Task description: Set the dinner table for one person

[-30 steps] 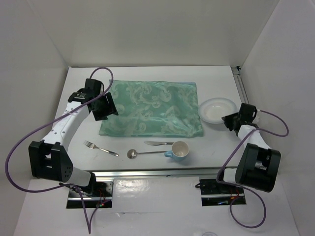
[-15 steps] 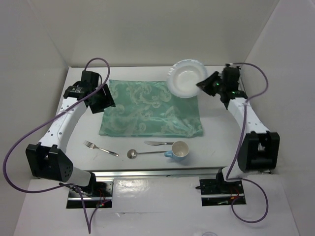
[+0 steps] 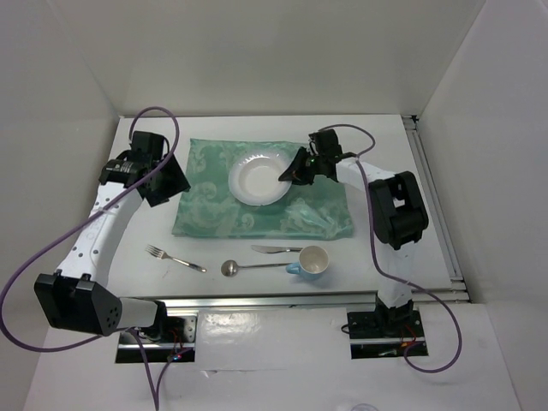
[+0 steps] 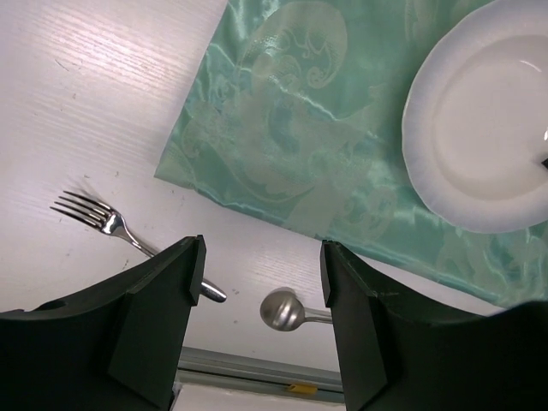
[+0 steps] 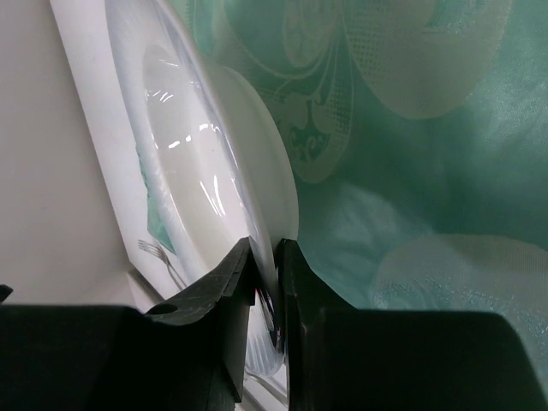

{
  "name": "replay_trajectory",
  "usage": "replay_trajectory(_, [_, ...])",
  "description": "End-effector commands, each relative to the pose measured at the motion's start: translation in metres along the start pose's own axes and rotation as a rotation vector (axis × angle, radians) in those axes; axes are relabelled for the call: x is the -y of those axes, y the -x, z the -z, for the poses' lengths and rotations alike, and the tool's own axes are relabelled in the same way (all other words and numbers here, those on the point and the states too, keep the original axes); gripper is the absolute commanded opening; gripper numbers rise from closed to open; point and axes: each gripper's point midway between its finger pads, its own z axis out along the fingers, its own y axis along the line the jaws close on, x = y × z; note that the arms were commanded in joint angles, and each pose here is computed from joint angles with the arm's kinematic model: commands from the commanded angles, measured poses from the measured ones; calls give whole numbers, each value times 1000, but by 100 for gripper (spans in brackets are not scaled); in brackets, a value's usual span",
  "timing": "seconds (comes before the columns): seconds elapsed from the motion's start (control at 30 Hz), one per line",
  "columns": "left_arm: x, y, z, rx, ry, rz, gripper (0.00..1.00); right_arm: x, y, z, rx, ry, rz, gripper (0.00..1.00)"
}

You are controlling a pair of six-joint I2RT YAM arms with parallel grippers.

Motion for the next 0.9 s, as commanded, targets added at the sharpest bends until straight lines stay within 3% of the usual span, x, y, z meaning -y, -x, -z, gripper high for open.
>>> replay_trajectory(0.0, [-9, -3, 0, -1, 20, 15, 73, -70, 35, 14, 92, 209, 86, 0])
replay_trajectory(0.5, [-5, -5, 1, -10, -9, 6, 73, -31, -4, -21, -69, 186, -17, 0])
replay_trajectory(0.57, [-4, -6, 1, -15, -17, 6, 73, -25, -5, -22, -62, 154, -19, 12])
replay_trajectory(0.6, [-4, -6, 1, -15, -17, -3, 73, -20, -4, -22, -64, 118, -21, 30])
replay_trajectory(0.7, [-1, -5, 3, -13, -29, -3, 73, -33, 3, -12, -16, 74, 15, 63])
replay_trajectory(0.73, [-2, -5, 3, -13, -30, -12, 73, -33, 5, -9, -2, 61, 37, 78])
replay_trajectory(0.87, [0, -1, 5, -11, -30, -21, 74, -53, 30, 21, 91, -1, 113, 94])
